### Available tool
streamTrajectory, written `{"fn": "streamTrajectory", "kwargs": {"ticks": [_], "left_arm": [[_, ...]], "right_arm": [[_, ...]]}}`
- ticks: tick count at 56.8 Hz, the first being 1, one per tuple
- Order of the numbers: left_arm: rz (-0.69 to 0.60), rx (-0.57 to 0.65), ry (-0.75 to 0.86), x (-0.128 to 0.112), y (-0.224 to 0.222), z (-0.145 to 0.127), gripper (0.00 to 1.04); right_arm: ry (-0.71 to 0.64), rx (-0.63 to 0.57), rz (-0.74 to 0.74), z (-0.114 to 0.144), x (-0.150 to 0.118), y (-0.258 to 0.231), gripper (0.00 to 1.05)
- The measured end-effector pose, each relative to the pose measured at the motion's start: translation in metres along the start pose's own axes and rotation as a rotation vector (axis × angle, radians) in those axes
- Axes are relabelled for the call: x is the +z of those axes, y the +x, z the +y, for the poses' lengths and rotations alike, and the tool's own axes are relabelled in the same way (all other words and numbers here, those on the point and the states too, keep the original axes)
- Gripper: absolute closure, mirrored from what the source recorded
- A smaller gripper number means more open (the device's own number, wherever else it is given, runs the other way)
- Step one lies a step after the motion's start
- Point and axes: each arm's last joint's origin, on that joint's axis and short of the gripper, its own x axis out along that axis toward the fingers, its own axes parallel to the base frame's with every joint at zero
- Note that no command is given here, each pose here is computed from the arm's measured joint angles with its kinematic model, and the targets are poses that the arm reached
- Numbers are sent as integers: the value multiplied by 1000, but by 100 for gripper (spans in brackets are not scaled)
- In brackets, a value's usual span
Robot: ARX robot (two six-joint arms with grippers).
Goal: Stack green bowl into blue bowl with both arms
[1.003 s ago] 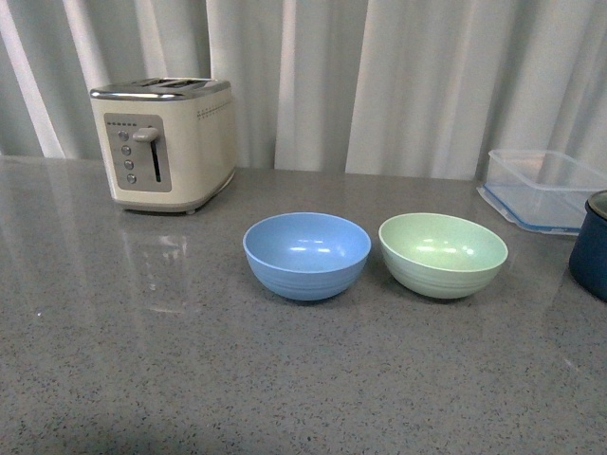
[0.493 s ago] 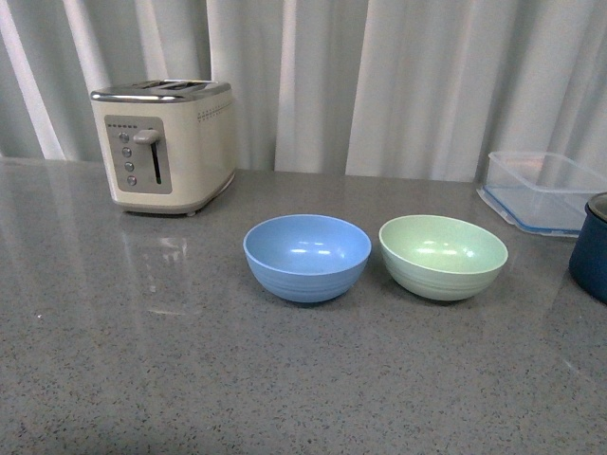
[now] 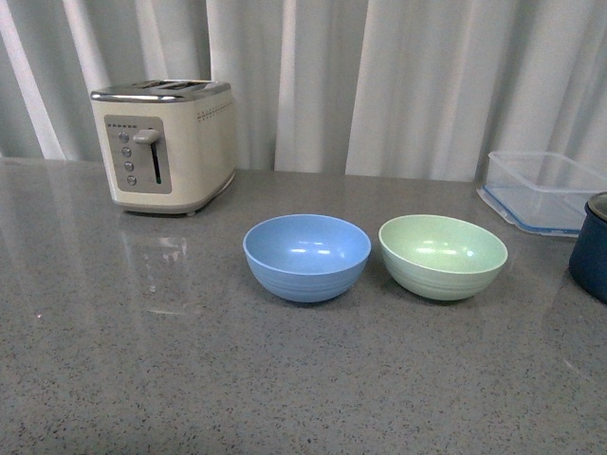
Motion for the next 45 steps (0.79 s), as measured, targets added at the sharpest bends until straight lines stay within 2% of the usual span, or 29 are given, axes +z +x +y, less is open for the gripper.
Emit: {"fn": "streamTrajectory", "kwargs": {"ticks": [5, 22, 28, 39, 45], "left_arm": [[35, 0, 0, -5, -8, 0, 101], [6, 0, 0, -3, -11, 0, 99], [6, 0, 0, -3, -11, 0, 82], [6, 0, 0, -3, -11, 0, 31], [6, 0, 0, -3, -11, 0, 13]], "right_arm": [[0, 0, 0, 0, 0, 0, 10], [0, 0, 0, 0, 0, 0, 10], [0, 0, 0, 0, 0, 0, 10], [0, 0, 0, 0, 0, 0, 10], [0, 0, 0, 0, 0, 0, 10]]}}
